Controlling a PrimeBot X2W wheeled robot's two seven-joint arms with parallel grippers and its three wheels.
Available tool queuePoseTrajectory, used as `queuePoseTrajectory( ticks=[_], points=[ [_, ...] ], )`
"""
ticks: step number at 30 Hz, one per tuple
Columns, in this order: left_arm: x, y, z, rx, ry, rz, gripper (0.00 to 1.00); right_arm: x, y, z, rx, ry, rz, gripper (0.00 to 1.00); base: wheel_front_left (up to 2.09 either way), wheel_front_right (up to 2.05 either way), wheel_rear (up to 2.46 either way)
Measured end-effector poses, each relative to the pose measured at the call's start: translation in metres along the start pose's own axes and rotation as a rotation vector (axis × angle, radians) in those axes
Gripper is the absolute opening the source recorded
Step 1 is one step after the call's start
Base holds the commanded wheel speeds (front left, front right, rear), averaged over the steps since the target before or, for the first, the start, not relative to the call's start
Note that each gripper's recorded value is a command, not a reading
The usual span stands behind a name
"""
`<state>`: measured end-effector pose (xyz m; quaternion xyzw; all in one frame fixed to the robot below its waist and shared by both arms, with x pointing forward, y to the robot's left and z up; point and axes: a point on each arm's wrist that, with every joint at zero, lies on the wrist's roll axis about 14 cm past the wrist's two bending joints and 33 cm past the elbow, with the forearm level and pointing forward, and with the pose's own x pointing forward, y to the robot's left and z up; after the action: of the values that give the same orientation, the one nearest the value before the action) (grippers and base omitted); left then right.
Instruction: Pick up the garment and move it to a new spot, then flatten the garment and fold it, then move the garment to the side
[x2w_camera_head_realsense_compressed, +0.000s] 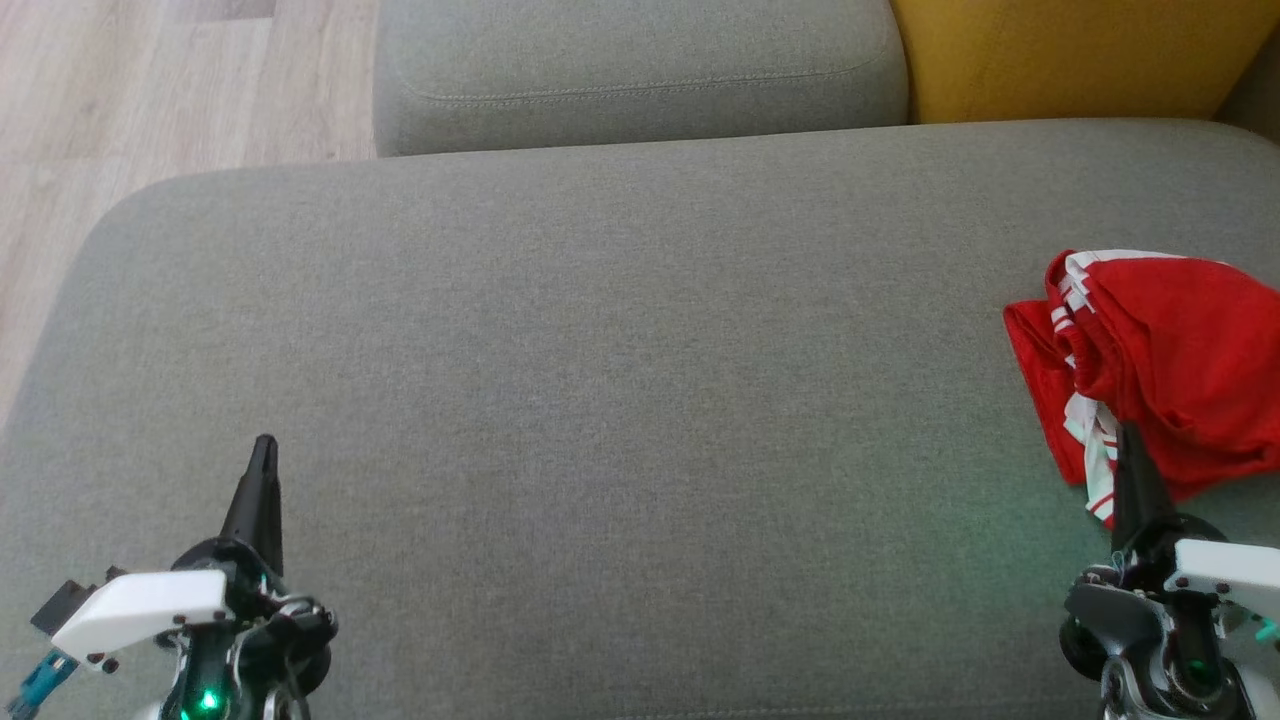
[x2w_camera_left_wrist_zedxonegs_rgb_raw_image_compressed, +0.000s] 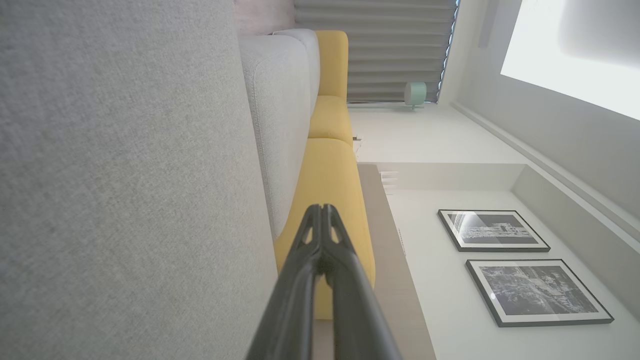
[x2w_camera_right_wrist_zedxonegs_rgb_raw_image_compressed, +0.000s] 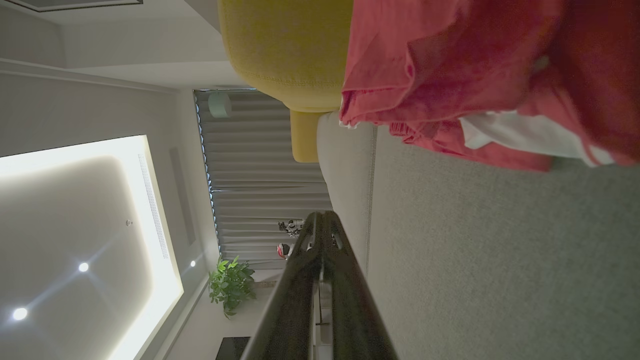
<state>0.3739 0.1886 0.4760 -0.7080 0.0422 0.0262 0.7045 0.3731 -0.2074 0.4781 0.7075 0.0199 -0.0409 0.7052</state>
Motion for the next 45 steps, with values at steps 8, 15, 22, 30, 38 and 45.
queuePoseTrajectory(
  ticks=[8,15,22,30,38,45],
  points=[
    [0.0001,-0.0001,-0.0001,0.000,0.000,0.000,0.00,0.0000,0.0000,0.0002,0.000,-0.001,0.000,0.00,0.00,0.00,0.00],
    [0.0001,-0.0001,-0.0001,0.000,0.000,0.000,0.00,0.0000,0.0000,0.0002,0.000,-0.001,0.000,0.00,0.00,0.00,0.00],
    [0.0001,-0.0002,-0.0001,0.000,0.000,-0.001,0.00,0.0000,0.0000,0.0003,0.000,-0.001,0.000,0.00,0.00,0.00,0.00],
    [0.0001,-0.0002,-0.0001,0.000,0.000,-0.001,0.00,0.0000,0.0000,0.0005,0.000,-0.001,0.000,0.00,0.00,0.00,0.00],
    [0.0001,-0.0002,-0.0001,0.000,0.000,-0.001,0.00,0.0000,0.0000,0.0005,0.000,-0.001,0.000,0.00,0.00,0.00,0.00],
    [0.0001,-0.0002,-0.0001,0.000,0.000,-0.001,0.00,0.0000,0.0000,0.0006,0.000,-0.002,0.000,0.00,0.00,0.00,0.00]
  ],
)
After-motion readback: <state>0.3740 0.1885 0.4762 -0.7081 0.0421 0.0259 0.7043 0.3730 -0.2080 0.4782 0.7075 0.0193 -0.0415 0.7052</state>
